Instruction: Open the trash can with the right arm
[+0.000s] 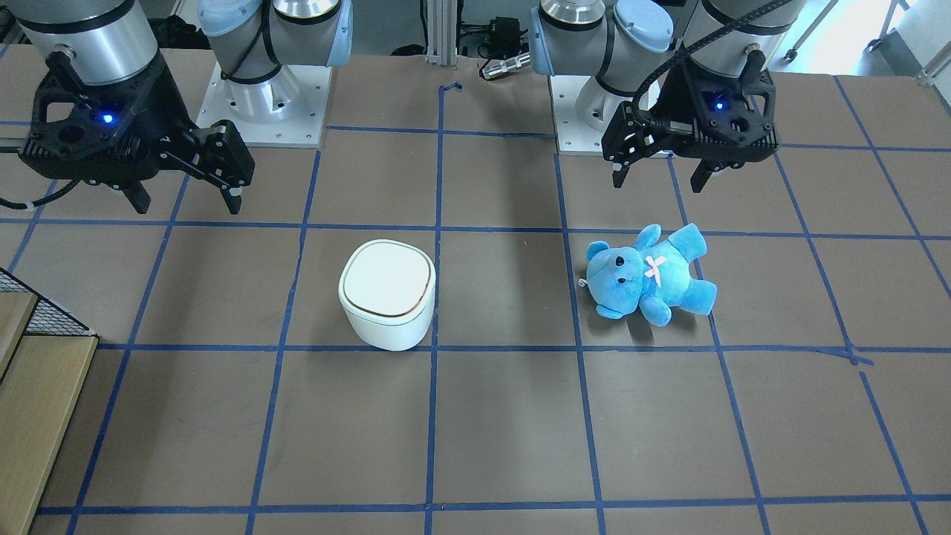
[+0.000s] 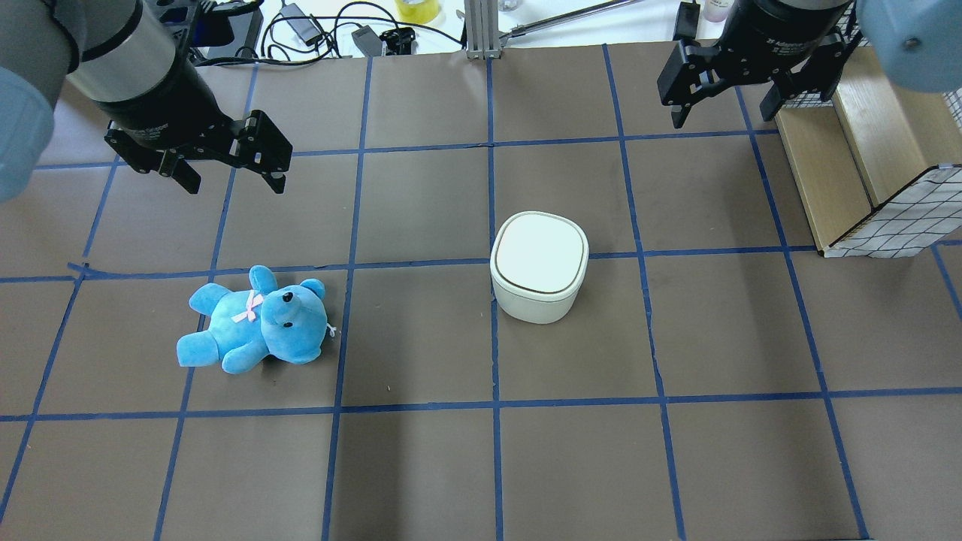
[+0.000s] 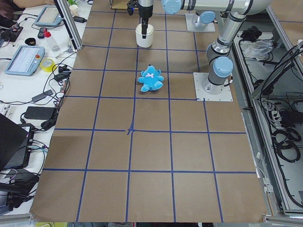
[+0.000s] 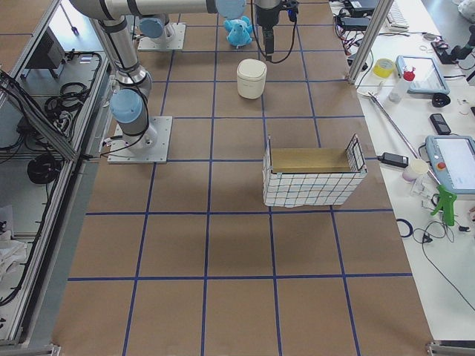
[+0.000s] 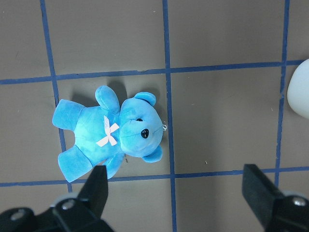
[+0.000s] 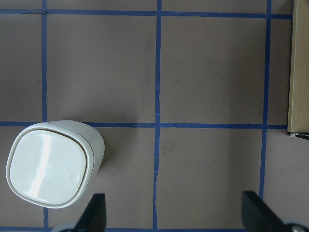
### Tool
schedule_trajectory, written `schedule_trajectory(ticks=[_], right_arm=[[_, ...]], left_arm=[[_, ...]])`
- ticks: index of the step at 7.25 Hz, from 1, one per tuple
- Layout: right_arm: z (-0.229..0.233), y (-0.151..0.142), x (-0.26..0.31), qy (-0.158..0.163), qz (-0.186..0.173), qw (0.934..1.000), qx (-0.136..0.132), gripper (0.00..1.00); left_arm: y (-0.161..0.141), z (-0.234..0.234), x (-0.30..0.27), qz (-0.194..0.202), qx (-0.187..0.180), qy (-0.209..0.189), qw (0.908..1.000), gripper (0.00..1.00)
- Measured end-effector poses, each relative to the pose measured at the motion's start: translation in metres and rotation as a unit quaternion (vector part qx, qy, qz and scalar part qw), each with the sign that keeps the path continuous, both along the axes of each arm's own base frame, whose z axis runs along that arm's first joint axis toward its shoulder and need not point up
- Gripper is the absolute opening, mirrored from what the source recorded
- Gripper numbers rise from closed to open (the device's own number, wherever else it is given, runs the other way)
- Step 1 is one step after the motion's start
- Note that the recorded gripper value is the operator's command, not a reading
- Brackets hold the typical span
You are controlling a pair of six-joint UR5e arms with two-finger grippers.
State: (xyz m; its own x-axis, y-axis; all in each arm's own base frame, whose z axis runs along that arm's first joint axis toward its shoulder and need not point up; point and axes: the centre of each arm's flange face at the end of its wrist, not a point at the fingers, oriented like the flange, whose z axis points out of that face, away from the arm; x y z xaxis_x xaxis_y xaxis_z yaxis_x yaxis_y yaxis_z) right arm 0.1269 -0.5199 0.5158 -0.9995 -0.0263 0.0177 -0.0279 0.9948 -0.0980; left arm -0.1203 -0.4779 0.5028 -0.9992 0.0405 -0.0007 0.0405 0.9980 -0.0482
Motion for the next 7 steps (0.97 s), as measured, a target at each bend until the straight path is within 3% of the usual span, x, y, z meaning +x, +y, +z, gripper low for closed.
schedule_trajectory(ticks=[7], right_arm=[[-0.0007,0.0016,0.0047,-0.017,-0.001,0.9998,0.004,1.00]], left_arm=[[0.0000,0.0000,0.0000,0.000,0.000,0.000,1.0000,1.00]])
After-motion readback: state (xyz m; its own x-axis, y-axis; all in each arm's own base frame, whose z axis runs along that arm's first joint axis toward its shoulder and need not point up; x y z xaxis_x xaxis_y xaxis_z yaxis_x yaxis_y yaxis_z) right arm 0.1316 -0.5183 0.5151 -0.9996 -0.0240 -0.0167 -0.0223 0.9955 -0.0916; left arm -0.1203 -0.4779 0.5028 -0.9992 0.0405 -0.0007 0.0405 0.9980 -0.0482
